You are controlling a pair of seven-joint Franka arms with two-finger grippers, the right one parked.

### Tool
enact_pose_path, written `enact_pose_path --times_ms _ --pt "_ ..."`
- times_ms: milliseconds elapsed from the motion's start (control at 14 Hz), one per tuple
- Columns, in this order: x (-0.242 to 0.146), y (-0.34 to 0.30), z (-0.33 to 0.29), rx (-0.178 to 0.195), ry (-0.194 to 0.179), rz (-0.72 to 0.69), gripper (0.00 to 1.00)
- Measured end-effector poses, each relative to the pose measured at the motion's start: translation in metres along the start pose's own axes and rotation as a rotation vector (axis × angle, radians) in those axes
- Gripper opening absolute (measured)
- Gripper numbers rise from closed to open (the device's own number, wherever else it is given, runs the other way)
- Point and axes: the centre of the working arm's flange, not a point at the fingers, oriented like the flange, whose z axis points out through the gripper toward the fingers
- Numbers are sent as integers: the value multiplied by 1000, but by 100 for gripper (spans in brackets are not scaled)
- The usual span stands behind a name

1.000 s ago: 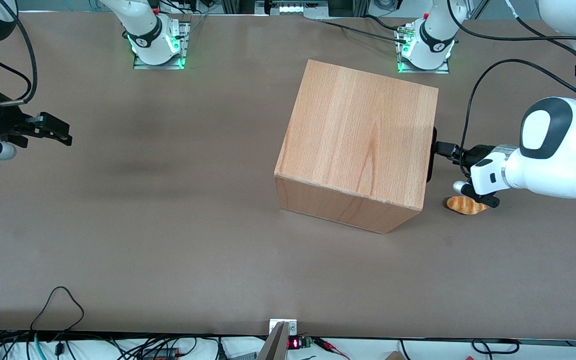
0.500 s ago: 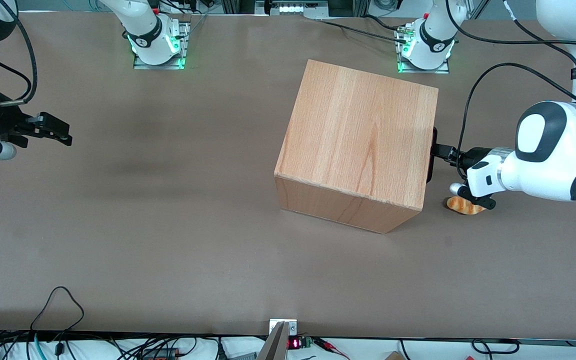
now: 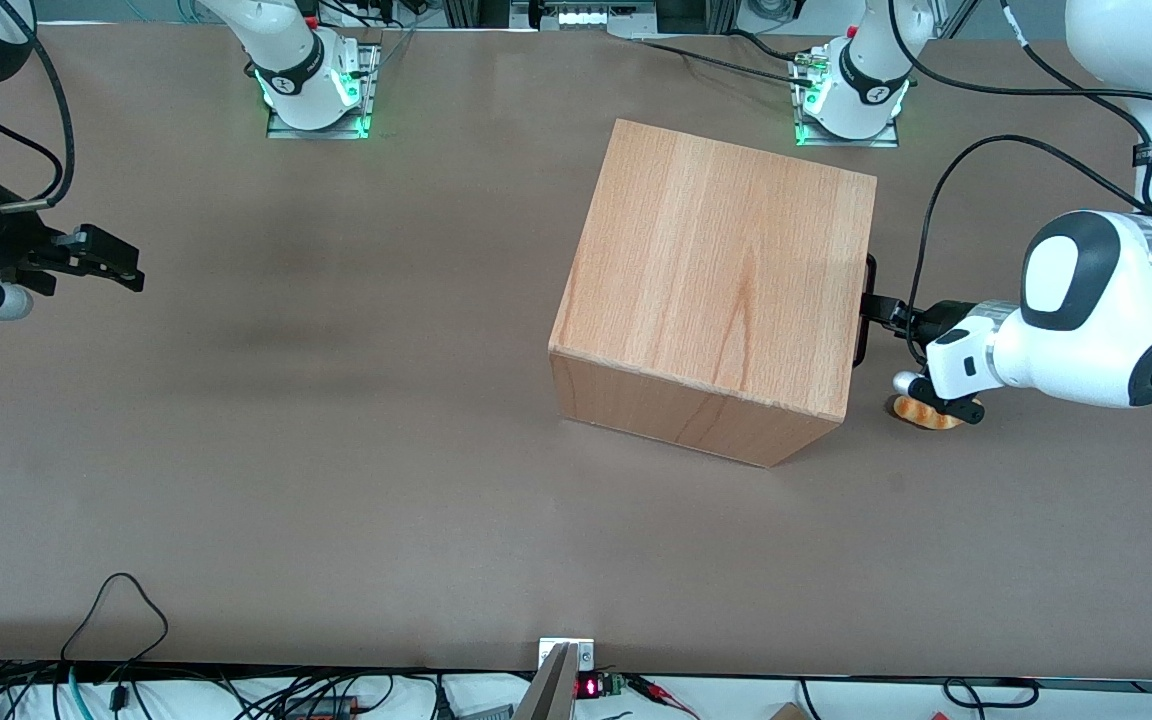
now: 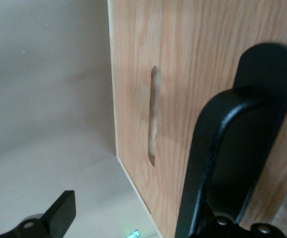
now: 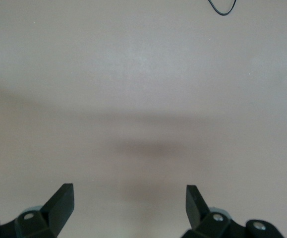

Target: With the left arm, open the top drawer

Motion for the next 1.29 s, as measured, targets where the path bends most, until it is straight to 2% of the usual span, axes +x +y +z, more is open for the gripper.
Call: enact_pose_path --times_ms 429,500,714,786,1000,1286 --pt "16 -15 -8 7 39 -5 100" --pt "18 -19 -12 16 46 -8 100" --pt "16 -26 -24 78 44 -6 100" --pt "15 -29 -26 82 45 -10 100" --pt "8 -51 -36 88 62 -42 100" --pt "-5 -91 -51 74 96 -98 100"
